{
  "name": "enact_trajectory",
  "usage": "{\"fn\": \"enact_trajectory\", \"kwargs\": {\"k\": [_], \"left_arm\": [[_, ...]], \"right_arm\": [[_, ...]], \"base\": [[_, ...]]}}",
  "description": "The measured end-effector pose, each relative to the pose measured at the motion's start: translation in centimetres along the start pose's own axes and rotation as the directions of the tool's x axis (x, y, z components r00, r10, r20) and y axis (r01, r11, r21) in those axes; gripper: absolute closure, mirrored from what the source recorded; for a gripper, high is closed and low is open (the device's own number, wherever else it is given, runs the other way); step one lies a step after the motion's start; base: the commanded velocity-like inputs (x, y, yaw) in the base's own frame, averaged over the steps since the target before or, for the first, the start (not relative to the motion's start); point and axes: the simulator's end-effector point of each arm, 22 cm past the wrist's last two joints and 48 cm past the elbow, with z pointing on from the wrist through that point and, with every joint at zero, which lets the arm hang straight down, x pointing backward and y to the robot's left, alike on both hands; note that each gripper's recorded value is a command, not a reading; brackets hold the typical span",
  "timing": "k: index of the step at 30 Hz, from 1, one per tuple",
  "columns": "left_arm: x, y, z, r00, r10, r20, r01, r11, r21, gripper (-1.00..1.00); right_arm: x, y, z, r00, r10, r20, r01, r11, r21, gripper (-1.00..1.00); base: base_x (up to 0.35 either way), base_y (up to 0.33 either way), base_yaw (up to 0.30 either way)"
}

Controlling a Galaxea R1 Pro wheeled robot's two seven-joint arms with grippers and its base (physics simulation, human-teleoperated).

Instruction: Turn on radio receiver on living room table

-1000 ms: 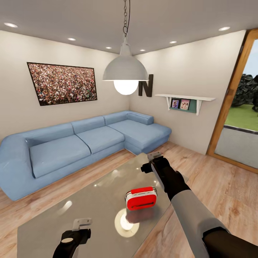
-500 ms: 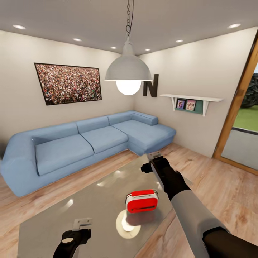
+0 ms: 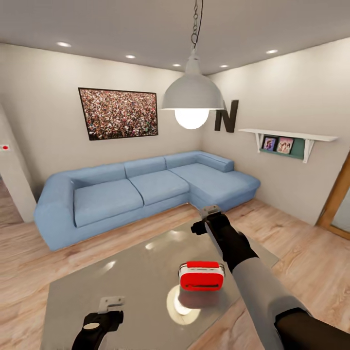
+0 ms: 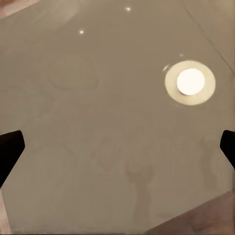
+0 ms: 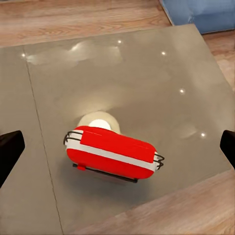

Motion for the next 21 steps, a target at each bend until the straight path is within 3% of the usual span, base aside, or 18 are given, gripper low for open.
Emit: {"fn": "enact_trajectory", "kwargs": {"k": [21], "left_arm": [[-0.08,0.07,-0.03,1.0,0.0,0.002,0.0,1.0,-0.001,-1.0]], "right_arm": [[-0.07,0.01,-0.09,1.0,-0.002,0.002,0.002,1.0,0.001,-1.0]], "base": [[-0.022,-0.313,0.257]]}}
